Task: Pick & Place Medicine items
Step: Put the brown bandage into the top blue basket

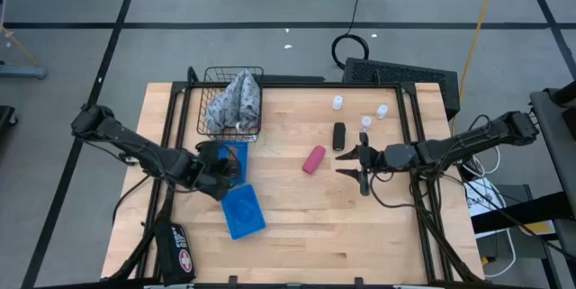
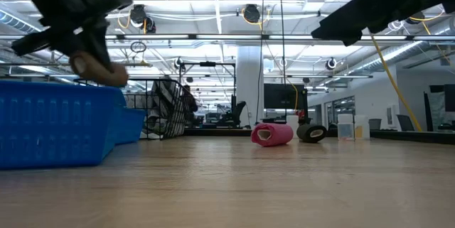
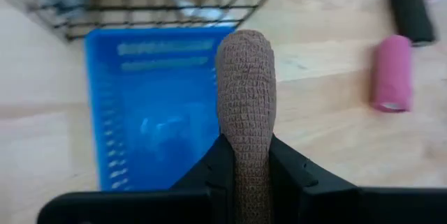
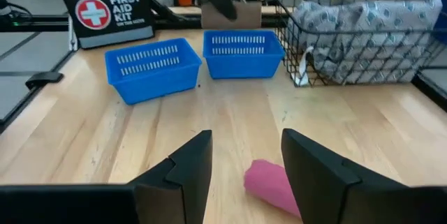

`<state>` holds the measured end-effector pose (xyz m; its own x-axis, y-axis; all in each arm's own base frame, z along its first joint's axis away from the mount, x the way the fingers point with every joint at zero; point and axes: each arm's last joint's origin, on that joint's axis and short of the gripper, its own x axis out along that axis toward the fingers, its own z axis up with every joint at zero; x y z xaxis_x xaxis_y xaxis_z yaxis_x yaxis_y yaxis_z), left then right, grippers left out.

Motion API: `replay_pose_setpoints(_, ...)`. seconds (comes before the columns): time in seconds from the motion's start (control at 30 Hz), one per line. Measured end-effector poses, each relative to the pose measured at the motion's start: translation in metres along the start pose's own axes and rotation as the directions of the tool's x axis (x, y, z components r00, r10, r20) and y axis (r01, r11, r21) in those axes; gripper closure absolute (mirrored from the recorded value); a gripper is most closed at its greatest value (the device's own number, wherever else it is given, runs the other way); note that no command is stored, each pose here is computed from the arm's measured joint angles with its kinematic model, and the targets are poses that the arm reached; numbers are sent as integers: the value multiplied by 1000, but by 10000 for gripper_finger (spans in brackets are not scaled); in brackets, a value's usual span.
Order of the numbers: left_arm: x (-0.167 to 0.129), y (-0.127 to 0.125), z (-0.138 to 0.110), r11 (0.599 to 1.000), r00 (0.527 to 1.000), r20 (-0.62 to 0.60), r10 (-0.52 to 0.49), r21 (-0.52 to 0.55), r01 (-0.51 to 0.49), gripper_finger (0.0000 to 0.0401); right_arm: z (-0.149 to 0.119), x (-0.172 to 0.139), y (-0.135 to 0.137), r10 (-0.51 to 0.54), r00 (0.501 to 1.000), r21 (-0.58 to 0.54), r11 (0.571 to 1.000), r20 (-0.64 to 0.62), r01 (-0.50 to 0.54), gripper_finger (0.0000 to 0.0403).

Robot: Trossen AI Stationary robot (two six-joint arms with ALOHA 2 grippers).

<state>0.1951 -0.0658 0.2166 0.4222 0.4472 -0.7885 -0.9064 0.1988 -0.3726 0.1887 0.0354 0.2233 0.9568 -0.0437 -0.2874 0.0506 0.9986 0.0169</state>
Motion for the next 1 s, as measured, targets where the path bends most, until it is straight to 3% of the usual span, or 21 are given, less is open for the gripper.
replay_pose_setpoints(0.57, 31, 25, -4, 978, 980, 24, 199, -61, -197, 344, 1, 0, 1, 4, 1000, -19, 1000, 15, -3, 243)
replay_pose_setpoints(1.0, 38, 25, -3, 966, 967, -26, 255, -47, -256, 339, 1, 0, 1, 4, 1000, -20, 1000, 15, -3, 243)
